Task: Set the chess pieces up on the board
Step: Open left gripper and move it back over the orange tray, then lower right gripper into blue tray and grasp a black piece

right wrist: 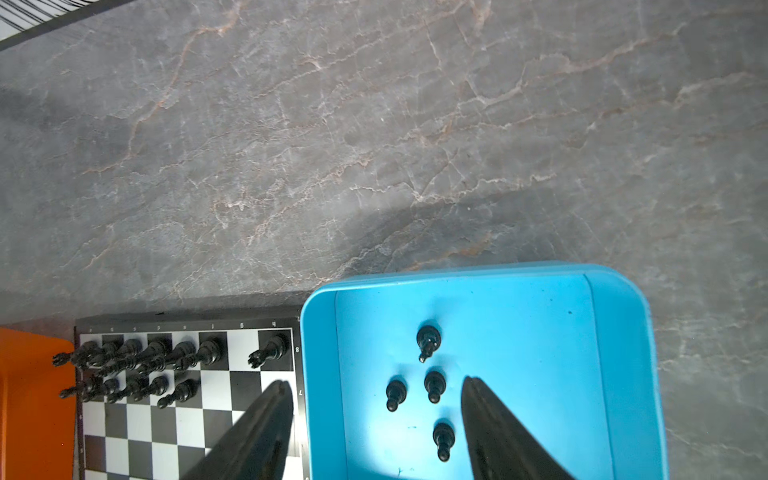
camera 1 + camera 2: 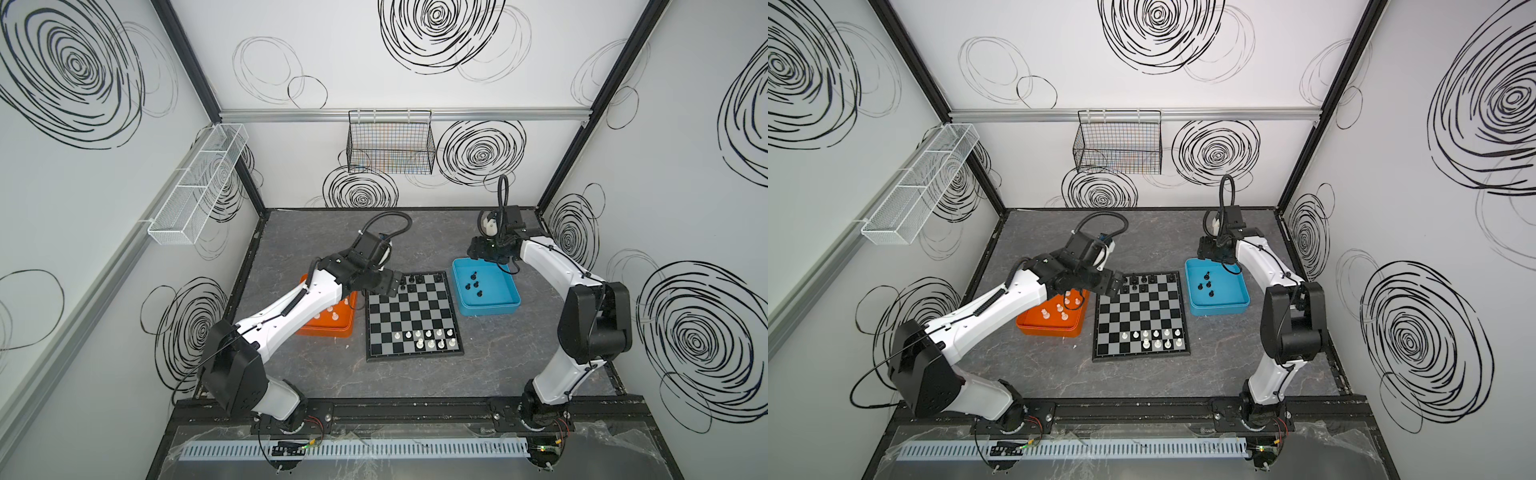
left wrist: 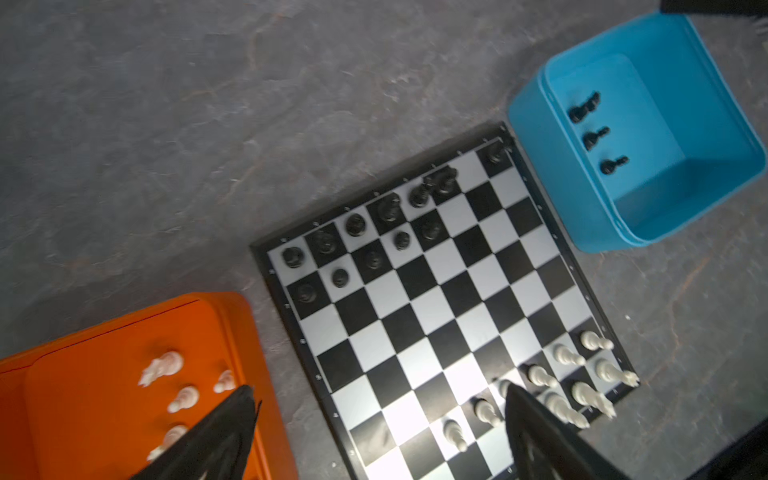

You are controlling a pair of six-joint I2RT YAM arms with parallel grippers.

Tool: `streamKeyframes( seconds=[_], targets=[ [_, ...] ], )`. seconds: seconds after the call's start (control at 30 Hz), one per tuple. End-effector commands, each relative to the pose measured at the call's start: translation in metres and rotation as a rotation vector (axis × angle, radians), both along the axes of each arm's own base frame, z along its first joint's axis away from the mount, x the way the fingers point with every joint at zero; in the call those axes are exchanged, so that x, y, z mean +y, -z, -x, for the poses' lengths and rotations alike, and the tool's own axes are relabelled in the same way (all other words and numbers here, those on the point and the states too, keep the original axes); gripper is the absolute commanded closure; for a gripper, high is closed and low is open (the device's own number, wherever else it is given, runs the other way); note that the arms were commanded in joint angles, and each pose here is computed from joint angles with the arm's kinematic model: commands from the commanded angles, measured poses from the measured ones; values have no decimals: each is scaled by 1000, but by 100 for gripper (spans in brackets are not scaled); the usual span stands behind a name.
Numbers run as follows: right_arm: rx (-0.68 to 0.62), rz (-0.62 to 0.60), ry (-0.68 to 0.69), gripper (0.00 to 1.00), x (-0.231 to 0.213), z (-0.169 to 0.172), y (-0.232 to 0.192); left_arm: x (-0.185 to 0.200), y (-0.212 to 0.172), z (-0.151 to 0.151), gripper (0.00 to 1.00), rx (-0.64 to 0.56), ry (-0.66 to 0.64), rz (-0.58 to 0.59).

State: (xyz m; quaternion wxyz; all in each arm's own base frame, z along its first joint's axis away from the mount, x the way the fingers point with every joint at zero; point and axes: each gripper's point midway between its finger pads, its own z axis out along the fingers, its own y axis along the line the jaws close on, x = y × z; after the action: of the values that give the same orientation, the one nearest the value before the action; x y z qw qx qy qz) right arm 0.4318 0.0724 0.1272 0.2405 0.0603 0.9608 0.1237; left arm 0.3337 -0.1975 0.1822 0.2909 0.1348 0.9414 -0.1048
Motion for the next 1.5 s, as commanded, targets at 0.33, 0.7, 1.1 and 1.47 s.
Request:
streamKeyframes(
  seconds=[0.33, 0.7, 1.1, 1.47],
  targets=[
    [143, 39, 140, 58, -17, 9, 55, 85, -6, -33, 4, -64, -162, 37],
    [180, 33, 148, 62, -14, 9, 75, 95, 8, -31, 4, -37, -170, 55],
    [191, 34, 141, 66, -11, 3, 87, 93, 13, -33, 4, -25, -169, 66],
    [197, 32, 125, 73, -9, 2, 94, 92, 17, -33, 4, -17, -173, 79]
  ],
)
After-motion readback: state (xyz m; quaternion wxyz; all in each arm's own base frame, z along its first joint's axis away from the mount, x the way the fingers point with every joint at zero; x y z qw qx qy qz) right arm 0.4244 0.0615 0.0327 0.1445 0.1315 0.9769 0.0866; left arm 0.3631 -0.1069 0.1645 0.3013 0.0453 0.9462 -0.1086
